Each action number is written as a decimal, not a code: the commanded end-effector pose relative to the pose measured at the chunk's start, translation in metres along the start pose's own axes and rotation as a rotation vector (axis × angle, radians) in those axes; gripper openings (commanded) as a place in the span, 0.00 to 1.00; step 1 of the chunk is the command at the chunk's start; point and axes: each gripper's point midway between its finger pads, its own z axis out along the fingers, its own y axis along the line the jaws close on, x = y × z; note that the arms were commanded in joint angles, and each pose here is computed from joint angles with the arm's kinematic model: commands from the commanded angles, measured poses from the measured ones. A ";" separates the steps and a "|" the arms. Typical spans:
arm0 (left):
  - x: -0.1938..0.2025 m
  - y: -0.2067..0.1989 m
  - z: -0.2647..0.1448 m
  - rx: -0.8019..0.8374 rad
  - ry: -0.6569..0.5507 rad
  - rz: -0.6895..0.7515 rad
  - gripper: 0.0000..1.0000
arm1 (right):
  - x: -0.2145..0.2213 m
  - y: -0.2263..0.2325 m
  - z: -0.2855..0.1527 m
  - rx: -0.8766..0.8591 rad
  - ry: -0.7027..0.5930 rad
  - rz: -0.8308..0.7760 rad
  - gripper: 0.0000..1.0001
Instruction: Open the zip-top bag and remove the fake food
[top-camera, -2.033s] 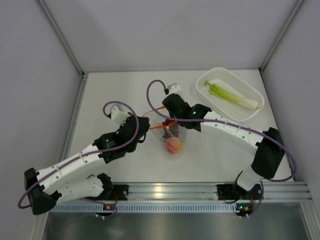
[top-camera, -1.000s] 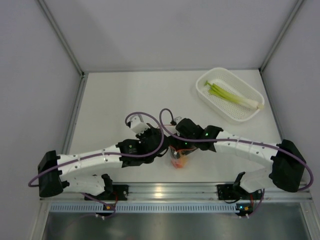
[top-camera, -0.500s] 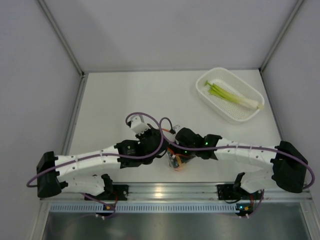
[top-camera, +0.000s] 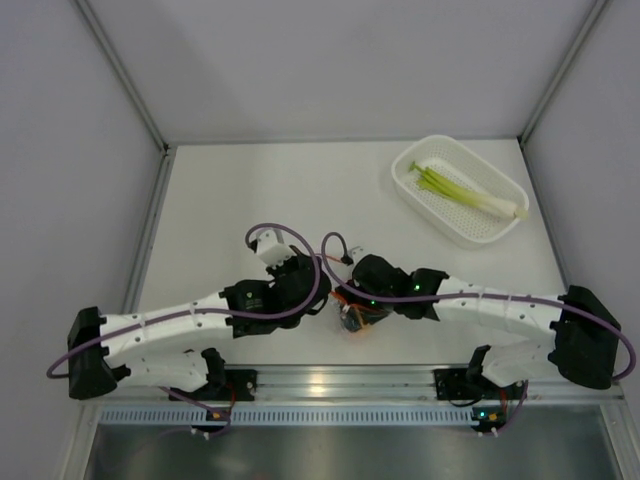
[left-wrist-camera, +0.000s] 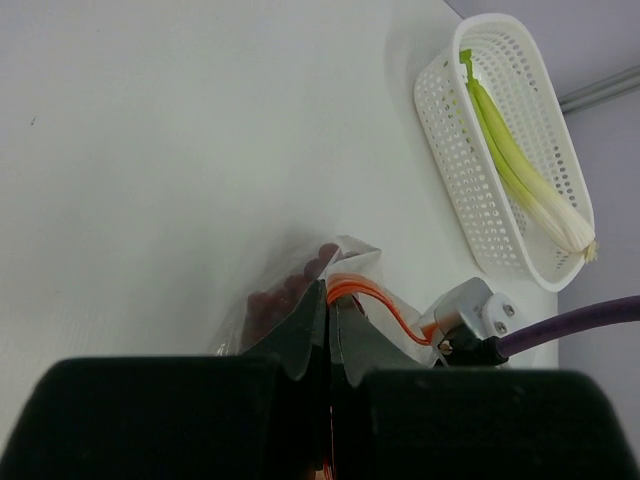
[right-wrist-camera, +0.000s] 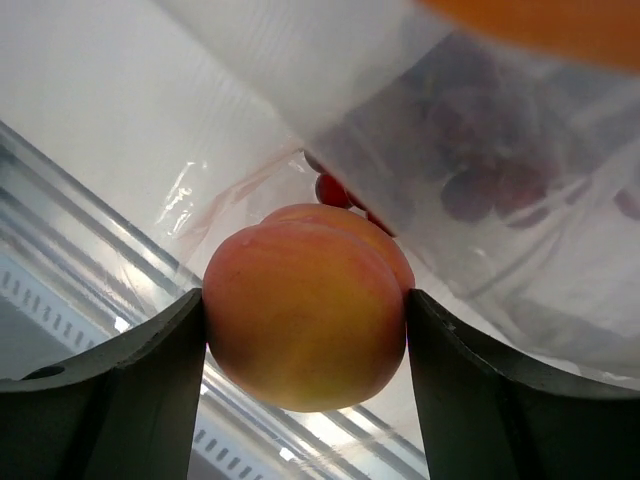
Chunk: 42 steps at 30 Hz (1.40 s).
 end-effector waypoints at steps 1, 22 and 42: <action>-0.028 -0.006 -0.006 0.021 -0.079 -0.011 0.00 | -0.024 0.008 -0.022 0.018 -0.057 -0.034 0.52; -0.040 -0.037 -0.026 0.131 -0.008 0.263 0.00 | -0.130 0.029 -0.123 0.069 -0.316 -0.140 0.49; -0.062 -0.001 -0.001 -0.014 -0.093 0.332 0.00 | -0.213 -0.033 -0.267 0.158 -0.646 -0.033 0.47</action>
